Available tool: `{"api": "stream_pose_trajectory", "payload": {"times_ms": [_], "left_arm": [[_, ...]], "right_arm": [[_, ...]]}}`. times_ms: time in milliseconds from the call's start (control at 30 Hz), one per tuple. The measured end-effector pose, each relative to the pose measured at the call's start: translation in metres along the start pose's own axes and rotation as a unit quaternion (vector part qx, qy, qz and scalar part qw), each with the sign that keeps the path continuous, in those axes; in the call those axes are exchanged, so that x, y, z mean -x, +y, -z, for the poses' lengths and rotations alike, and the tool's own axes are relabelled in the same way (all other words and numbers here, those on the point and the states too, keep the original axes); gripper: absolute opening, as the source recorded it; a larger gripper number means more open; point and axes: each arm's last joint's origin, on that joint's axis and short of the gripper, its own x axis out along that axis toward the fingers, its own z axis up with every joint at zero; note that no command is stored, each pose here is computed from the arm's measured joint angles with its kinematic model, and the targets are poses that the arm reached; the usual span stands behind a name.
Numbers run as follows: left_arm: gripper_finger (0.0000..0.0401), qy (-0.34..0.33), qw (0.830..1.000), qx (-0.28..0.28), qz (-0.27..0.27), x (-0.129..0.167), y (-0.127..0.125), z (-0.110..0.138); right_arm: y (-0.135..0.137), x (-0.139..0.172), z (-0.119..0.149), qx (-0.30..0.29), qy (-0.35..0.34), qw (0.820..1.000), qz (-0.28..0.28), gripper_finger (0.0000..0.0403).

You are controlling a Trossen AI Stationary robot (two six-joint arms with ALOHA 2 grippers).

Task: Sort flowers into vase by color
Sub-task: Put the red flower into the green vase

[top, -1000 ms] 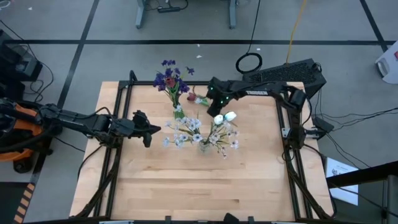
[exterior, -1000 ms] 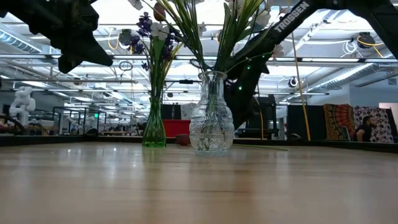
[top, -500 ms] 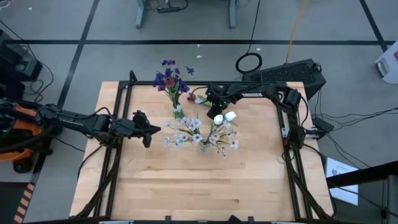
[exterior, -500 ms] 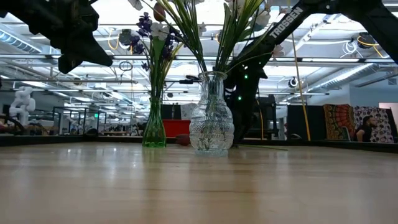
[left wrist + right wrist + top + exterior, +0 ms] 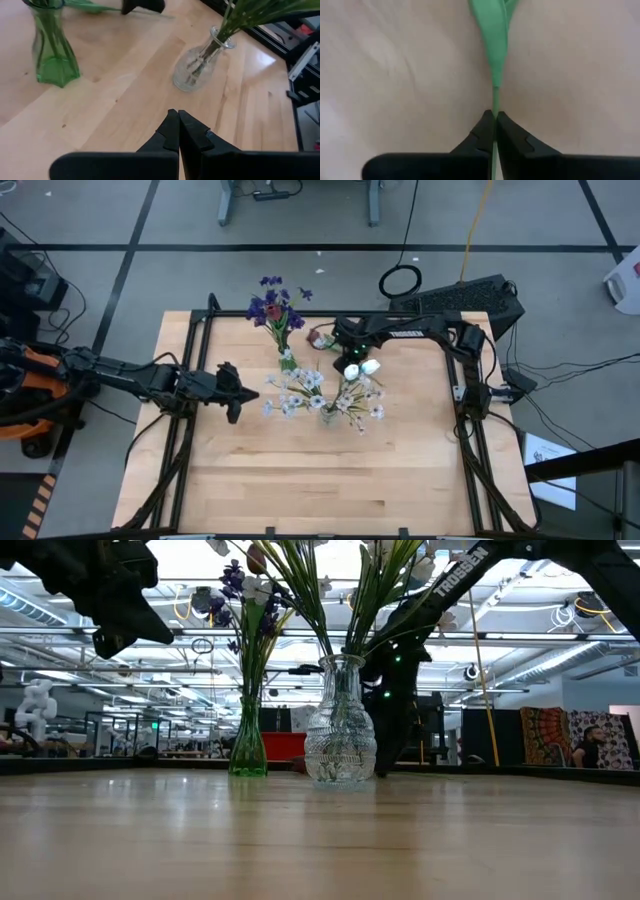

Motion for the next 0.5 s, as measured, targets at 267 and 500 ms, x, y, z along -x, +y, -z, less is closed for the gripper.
{"api": "stream_pose_trajectory", "payload": {"times_ms": [267,500], "left_arm": [[0.0000,0.002,1.000,0.003,0.003,0.000,0.000,0.000],[0.0000,-0.001,1.000,0.004,0.005,0.000,-0.001,0.000]], "right_arm": [[-0.012,0.080,0.024,-0.045,-0.016,0.996,0.072,0.0002],[-0.025,0.173,0.067,-0.122,-0.110,0.980,0.111,0.0001]]}}
